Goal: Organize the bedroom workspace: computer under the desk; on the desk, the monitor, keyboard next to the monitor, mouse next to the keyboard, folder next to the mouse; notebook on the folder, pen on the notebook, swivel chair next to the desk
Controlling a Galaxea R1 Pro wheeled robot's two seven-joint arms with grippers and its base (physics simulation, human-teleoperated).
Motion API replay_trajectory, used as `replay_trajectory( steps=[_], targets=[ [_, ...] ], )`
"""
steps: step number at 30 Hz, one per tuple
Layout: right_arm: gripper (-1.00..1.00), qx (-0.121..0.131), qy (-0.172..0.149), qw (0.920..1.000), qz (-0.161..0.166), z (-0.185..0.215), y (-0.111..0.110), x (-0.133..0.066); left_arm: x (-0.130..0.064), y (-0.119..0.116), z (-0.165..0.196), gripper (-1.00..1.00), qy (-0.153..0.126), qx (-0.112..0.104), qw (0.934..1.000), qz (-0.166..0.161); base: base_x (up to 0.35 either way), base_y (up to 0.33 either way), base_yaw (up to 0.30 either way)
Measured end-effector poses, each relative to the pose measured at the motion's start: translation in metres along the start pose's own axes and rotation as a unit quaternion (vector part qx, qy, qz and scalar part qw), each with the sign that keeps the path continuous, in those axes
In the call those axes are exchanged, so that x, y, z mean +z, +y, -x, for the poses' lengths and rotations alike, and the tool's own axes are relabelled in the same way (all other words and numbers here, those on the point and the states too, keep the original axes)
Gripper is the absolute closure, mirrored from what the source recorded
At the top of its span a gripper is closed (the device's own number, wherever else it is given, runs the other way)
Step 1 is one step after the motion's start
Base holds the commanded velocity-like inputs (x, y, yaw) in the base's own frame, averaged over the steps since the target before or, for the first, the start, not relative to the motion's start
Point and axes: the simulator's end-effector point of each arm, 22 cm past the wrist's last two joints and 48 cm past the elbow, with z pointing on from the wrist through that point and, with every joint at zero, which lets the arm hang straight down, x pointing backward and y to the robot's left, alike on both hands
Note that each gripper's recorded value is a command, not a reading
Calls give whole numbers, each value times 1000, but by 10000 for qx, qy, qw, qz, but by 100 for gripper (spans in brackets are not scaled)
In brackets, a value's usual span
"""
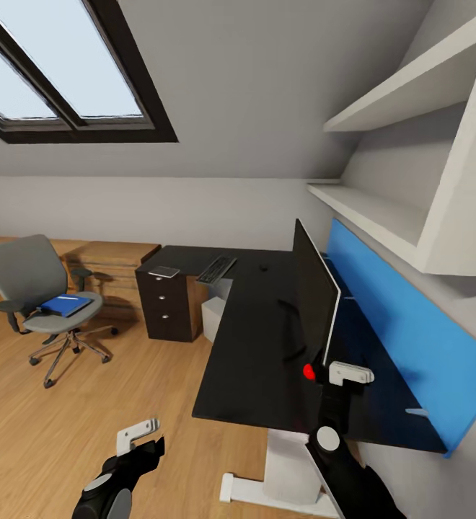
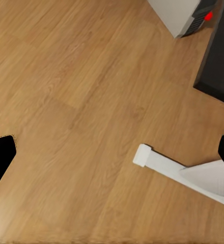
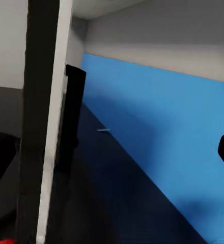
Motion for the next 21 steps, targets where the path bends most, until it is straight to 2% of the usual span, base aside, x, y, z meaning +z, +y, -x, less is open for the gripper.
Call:
replay_trajectory(
  steps=[17,21],
  targets=[
    [-100,-58,52,10000,47,-7,4,-2,0,0,0,-100,0,-2,10000,2,-336,0,0],
    [-100,-111,14,9997,207,-6,16,-8,0,0,0,-100,0,-2,10000,2,-337,0,0]
  ],
)
